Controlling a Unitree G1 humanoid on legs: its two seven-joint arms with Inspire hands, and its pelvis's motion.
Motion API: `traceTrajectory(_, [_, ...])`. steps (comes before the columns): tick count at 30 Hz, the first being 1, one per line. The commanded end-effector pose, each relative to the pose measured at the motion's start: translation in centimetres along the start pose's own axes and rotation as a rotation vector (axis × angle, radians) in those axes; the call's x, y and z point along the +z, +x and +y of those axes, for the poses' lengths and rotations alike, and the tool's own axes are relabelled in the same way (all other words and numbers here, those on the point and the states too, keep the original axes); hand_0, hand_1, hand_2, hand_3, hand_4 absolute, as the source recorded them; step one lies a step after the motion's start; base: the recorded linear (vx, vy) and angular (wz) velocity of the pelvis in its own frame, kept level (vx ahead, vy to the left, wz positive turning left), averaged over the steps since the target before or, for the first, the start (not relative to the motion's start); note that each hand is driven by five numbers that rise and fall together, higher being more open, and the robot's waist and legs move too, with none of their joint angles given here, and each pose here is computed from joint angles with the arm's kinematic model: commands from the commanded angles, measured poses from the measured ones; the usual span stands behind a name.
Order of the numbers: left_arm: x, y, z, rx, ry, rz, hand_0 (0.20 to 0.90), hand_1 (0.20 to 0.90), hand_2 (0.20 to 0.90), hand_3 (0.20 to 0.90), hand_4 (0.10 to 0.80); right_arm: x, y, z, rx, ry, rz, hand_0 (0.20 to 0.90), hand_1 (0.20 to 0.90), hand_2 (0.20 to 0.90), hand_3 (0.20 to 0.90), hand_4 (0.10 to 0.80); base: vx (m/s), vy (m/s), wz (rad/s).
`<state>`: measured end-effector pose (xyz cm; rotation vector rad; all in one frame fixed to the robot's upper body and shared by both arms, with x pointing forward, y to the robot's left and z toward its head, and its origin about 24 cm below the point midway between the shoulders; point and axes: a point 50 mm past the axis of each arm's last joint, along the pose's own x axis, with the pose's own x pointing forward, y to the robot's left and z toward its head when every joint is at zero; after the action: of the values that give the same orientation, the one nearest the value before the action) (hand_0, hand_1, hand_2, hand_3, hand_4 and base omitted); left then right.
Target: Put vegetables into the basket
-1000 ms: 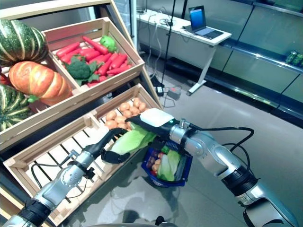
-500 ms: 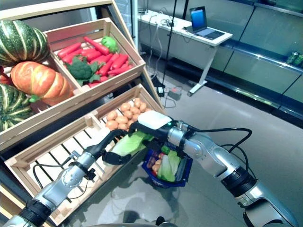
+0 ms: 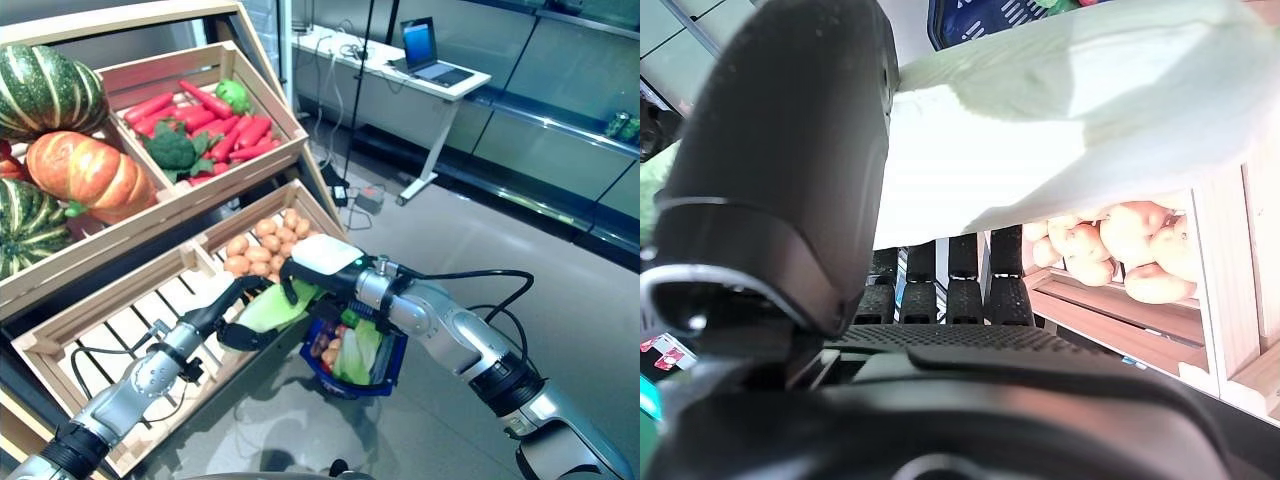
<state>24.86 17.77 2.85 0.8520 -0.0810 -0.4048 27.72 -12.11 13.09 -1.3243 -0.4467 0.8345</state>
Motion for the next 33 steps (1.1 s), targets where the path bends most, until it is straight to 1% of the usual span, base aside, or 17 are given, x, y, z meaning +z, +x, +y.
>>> traceTrajectory(1, [5.3, 2.8, 4.9, 0.221, 0.015, -0.288, 0.3, 0.3, 0.3, 0.3, 0.4, 0.9, 0.0, -3.7, -0.178, 0.001, -0.086, 0.3, 0.3, 0.3, 0.3, 0.4, 0.0, 0.0, 0.0])
traceTrajectory(2, [5.2, 2.8, 4.8, 0.223, 0.014, -0.284, 0.512, 0.512, 0.512, 0.512, 0.541, 0.9, -0.1, -3.7, -0.184, 0.002, -0.082, 0.3, 0.3, 0.3, 0.3, 0.4, 0.0, 0.0, 0.0])
traceTrajectory(3, [5.0, 2.7, 4.9, 0.221, 0.009, -0.276, 0.9, 0.9, 0.9, 0.9, 0.8, 0.8, -0.2, -3.8, -0.193, 0.003, -0.077, 0.3, 0.3, 0.3, 0.3, 0.4, 0.0, 0.0, 0.0])
traceTrajectory(9, [4.4, 2.9, 4.9, 0.235, -0.01, -0.231, 0.9, 0.9, 0.9, 0.9, 0.8, 0.4, -0.5, -4.2, -0.229, 0.009, -0.049, 0.3, 0.3, 0.3, 0.3, 0.4, 0.0, 0.0, 0.0])
traceTrajectory(13, [3.2, 2.5, 4.7, 0.266, -0.042, -0.192, 0.9, 0.9, 0.9, 0.9, 0.8, -0.9, -1.2, -4.6, -0.268, 0.015, 0.014, 0.3, 0.3, 0.3, 0.3, 0.4, 0.0, 0.0, 0.0])
traceTrajectory(19, [1.6, 1.7, 4.5, 0.299, -0.036, -0.151, 0.9, 0.9, 0.9, 0.9, 0.8, -2.4, -2.5, -5.0, -0.306, 0.008, 0.103, 0.3, 0.3, 0.3, 0.3, 0.4, 0.0, 0.0, 0.0])
traceTrajectory(27, [-0.3, 0.0, 4.9, 0.305, -0.027, -0.102, 0.9, 0.9, 0.9, 0.9, 0.8, -5.3, -5.2, -4.6, -0.313, -0.028, 0.265, 0.3, 0.3, 0.3, 0.3, 0.4, 0.0, 0.0, 0.0])
traceTrajectory(33, [-0.9, -1.0, 5.0, 0.277, -0.008, -0.088, 0.9, 0.9, 0.9, 0.9, 0.8, -8.0, -7.5, -4.2, -0.308, -0.028, 0.421, 0.3, 0.3, 0.3, 0.3, 0.4, 0.0, 0.0, 0.0])
